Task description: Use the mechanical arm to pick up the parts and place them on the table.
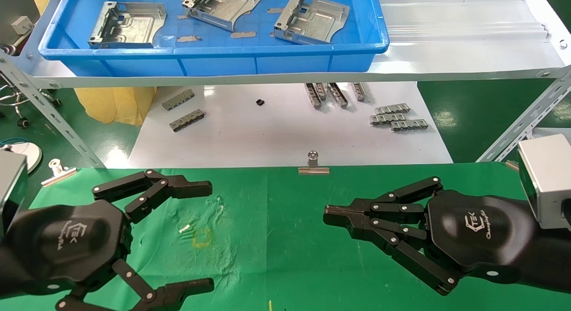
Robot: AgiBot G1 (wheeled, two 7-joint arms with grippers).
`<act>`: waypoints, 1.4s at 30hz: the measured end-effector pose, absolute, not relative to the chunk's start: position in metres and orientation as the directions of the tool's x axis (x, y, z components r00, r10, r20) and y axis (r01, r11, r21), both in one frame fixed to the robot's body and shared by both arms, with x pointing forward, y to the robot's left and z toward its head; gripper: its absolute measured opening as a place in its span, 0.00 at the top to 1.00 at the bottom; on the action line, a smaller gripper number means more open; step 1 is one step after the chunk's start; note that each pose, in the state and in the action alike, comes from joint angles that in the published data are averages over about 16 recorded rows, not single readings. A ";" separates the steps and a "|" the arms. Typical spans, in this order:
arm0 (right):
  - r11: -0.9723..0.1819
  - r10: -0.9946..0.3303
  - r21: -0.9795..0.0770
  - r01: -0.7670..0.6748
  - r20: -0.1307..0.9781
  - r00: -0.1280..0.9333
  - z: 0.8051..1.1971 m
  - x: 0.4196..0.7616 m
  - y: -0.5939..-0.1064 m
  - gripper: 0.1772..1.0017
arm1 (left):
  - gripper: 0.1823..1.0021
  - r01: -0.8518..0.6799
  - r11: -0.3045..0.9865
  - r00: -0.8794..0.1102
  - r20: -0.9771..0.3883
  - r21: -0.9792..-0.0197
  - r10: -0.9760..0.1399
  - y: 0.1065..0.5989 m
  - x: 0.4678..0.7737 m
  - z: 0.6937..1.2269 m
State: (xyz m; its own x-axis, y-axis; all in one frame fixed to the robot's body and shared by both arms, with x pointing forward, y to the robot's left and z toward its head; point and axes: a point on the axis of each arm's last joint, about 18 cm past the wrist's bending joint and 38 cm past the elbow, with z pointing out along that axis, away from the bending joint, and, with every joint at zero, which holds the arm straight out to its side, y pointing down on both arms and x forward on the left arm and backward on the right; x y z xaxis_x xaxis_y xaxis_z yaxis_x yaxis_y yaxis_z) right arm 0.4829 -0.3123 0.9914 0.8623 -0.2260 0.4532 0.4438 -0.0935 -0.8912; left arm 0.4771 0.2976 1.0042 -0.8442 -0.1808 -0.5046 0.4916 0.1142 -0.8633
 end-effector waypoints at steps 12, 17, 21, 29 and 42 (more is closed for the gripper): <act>-0.093 -0.226 -0.891 0.444 0.453 0.862 0.991 0.483 -0.312 0.98 | 0.00 0.594 0.154 -0.715 -0.606 -0.789 -0.348 0.289 0.541 1.109; -0.093 -0.226 -0.891 0.444 0.453 0.862 0.991 0.483 -0.312 0.98 | 0.00 0.588 0.181 -0.631 -0.587 -0.788 -0.507 0.284 0.592 1.171; -0.093 -0.226 -0.891 0.444 0.453 0.862 0.991 0.483 -0.312 0.98 | 0.00 0.552 0.206 -0.559 -0.542 -0.808 -0.628 0.280 0.630 1.207; -0.093 -0.226 -0.891 0.444 0.453 0.862 0.991 0.483 -0.312 0.98 | 0.00 0.447 0.238 -0.425 -0.439 -0.862 -0.792 0.274 0.685 1.230; -0.093 -0.226 -0.891 0.444 0.453 0.862 0.991 0.483 -0.312 0.98 | 0.01 0.342 0.252 -0.342 -0.370 -0.905 -0.864 0.263 0.715 1.223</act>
State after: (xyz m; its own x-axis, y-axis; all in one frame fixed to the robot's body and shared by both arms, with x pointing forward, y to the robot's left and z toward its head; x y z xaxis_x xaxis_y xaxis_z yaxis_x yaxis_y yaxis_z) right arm 0.4829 -0.3123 0.9914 0.8623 -0.2260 0.4531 0.4438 -0.0935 -0.8912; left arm 0.7154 0.2629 1.2229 -0.3416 -0.8640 -0.3700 0.3418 0.2525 -0.9052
